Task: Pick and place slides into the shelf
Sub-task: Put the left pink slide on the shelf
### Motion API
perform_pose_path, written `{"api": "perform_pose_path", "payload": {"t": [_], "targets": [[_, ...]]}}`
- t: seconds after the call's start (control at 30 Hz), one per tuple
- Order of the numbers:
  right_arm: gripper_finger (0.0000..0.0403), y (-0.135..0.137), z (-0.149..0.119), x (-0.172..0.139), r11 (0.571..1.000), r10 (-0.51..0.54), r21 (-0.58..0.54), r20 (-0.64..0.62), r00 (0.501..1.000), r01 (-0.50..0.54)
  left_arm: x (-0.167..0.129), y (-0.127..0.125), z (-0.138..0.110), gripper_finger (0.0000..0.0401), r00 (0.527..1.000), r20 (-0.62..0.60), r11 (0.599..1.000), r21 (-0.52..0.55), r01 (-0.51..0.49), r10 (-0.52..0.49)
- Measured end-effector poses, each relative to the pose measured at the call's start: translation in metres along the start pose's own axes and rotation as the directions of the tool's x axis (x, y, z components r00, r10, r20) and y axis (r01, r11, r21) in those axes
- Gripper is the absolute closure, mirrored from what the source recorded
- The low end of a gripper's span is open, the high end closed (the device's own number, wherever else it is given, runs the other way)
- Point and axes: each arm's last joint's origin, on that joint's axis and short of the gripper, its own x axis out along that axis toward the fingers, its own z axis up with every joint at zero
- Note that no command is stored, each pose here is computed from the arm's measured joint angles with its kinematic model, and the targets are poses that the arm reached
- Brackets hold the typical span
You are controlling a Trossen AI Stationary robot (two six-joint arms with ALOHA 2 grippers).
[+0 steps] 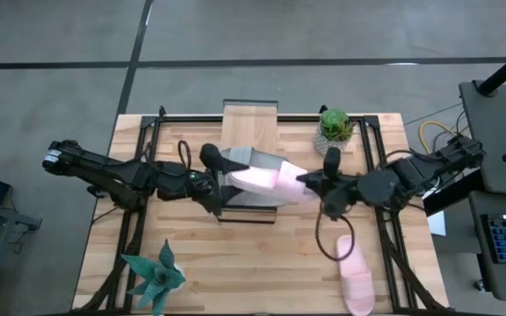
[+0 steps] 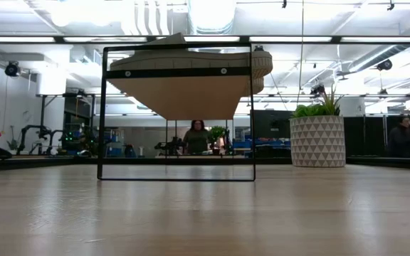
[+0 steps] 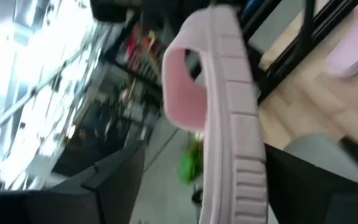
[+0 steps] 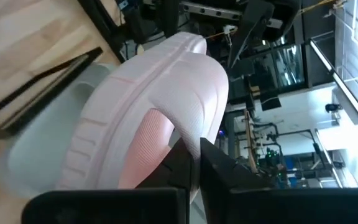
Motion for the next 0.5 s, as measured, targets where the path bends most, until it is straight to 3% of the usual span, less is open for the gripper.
{"api": "perform_pose_path", "payload": {"t": [0.1, 0.23, 0.3, 0.4, 0.5], "targets": [[0.0394, -0.006, -0.008, 0.010, 1.000, -0.012, 0.004, -0.003, 1.000, 0.012, -0.007, 0.005, -0.004, 0.0106, 0.998, -0.064, 0.999, -0.044, -0.028, 0.026], [0.0394, -0.012, -0.021, 0.022, 0.999, -0.031, -0.026, -0.033, 0.999, 0.030, -0.024, 0.011, -0.011, 0.0102, 0.994, -0.108, 0.983, -0.184, -0.015, -0.005], [0.0394, -0.016, -0.027, 0.026, 0.999, -0.027, -0.047, -0.031, 0.999, 0.026, -0.036, 0.015, -0.015, 0.0102, 0.993, -0.117, 0.955, -0.296, -0.007, -0.029], [0.0394, -0.024, -0.037, 0.033, 0.996, -0.034, -0.088, -0.018, 0.999, 0.032, -0.052, 0.018, -0.023, 0.0102, 0.990, -0.118, 0.881, -0.474, 0.009, -0.073], [0.0394, -0.034, -0.049, 0.041, 0.991, -0.048, -0.127, 0.022, 0.999, 0.050, -0.065, 0.020, -0.029, 0.0102, 0.987, -0.107, 0.817, -0.575, 0.037, -0.120]]}}
